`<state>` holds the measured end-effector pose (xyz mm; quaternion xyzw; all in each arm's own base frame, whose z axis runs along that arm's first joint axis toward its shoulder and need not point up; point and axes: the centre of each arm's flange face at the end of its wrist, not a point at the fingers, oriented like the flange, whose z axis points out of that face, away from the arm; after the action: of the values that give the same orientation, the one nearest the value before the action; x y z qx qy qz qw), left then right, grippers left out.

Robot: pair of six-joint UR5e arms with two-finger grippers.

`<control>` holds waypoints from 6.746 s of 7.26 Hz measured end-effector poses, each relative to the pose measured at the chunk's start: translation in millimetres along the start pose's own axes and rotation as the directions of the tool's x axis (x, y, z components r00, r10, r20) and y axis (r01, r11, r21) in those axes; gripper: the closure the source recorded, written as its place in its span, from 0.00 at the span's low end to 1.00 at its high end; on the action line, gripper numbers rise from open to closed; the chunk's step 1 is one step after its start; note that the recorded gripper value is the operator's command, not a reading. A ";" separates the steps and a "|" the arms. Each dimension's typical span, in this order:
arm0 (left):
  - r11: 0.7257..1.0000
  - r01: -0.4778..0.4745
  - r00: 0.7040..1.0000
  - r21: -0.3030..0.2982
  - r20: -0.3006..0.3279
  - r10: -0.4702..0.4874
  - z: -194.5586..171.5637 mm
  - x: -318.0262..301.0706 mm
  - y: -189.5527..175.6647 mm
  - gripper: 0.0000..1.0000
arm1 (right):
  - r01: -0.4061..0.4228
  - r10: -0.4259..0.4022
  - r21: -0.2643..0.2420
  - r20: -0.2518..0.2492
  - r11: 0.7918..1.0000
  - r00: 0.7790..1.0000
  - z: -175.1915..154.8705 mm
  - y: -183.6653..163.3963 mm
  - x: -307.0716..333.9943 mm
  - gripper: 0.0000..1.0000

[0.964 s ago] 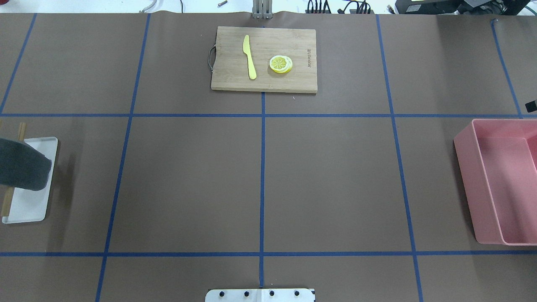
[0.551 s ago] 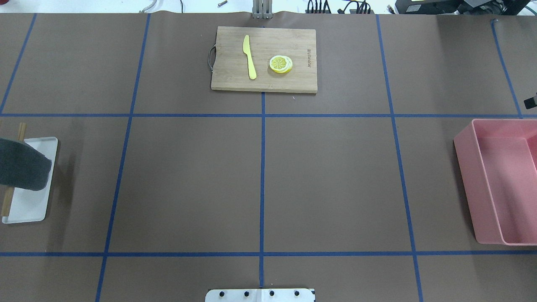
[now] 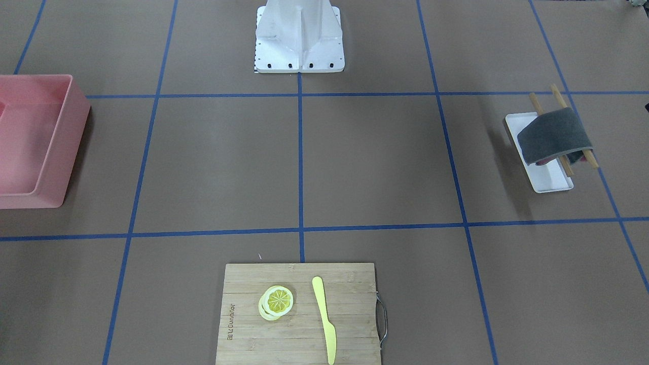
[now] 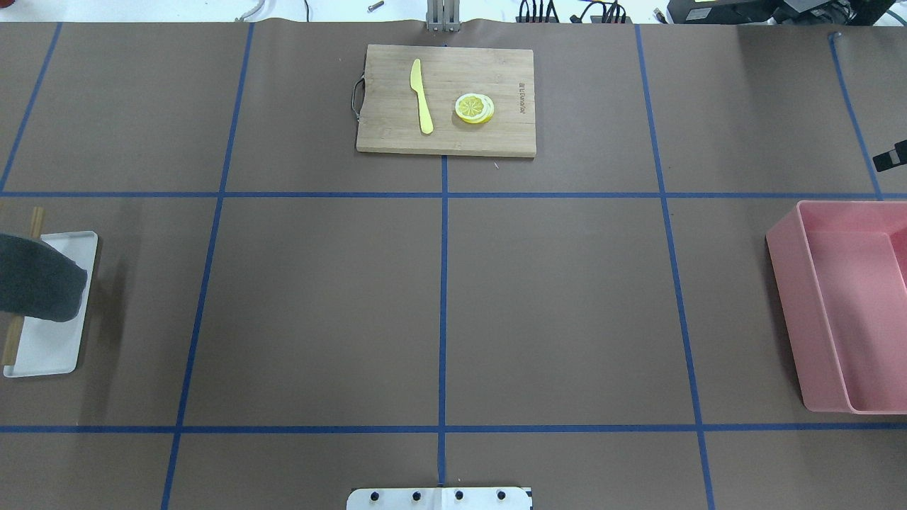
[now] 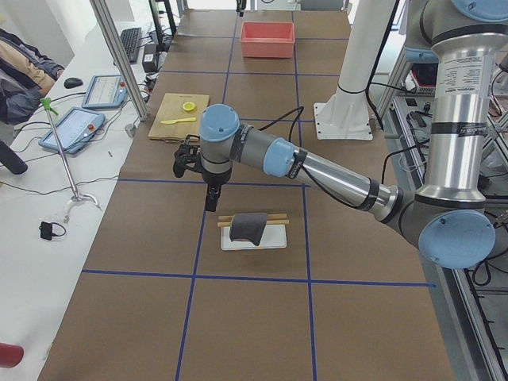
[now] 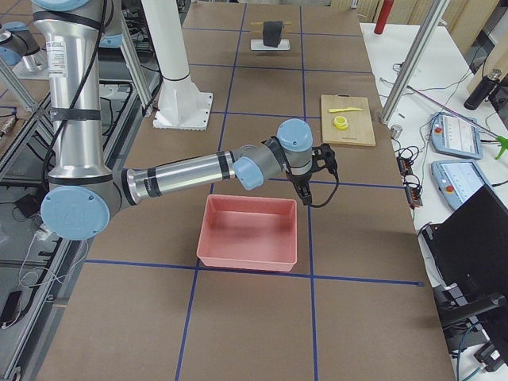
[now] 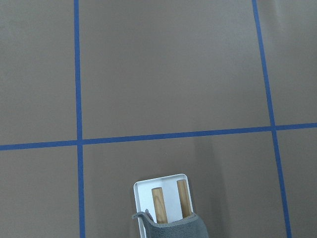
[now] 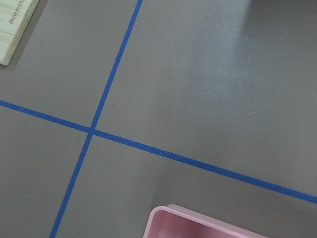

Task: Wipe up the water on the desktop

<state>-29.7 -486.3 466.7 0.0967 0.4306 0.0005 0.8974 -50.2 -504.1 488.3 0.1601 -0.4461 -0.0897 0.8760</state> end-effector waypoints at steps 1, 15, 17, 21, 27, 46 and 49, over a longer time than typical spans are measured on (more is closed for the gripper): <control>1.000 -0.002 1.000 0.000 0.000 0.002 0.7 0.3 -1.8 0.02 | 0.016 -0.016 0.010 0.007 1.000 1.000 -2.2 -1.9 -5.7 0.00; 0.941 0.230 0.973 -0.249 0.053 -0.224 149.1 -7.8 50.2 0.06 | -0.049 0.049 -0.005 0.077 0.999 0.996 6.1 0.7 -34.4 0.00; 0.938 0.231 0.973 -0.259 0.055 -0.225 161.1 -11.0 51.8 0.09 | -0.050 0.051 -0.008 0.078 0.999 0.996 7.0 1.8 -34.3 0.00; 0.927 0.241 0.970 -0.287 0.067 -0.232 181.7 -7.0 48.8 1.00 | -0.048 0.049 -0.021 0.078 0.999 0.996 13.3 4.0 -35.5 0.00; 0.927 0.240 0.969 -0.288 0.015 -0.246 168.5 16.2 42.0 1.00 | -0.050 0.052 -0.032 0.074 0.998 0.996 18.0 7.7 -34.0 0.00; 0.818 0.463 0.821 -0.340 -0.183 -0.541 77.0 345.3 -81.1 1.00 | -0.068 0.066 0.014 0.131 0.998 0.989 51.5 -66.8 -200.1 0.00; 0.791 0.529 0.788 -0.307 -0.169 -0.592 106.4 510.0 -99.1 1.00 | -0.054 0.021 0.203 0.161 0.978 0.987 76.4 -47.0 -398.3 0.00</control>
<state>365.3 -559.0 120.3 -0.1479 0.5483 -0.2024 0.7978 -346.1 -443.8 213.6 0.2341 -0.5241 -0.0389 0.8179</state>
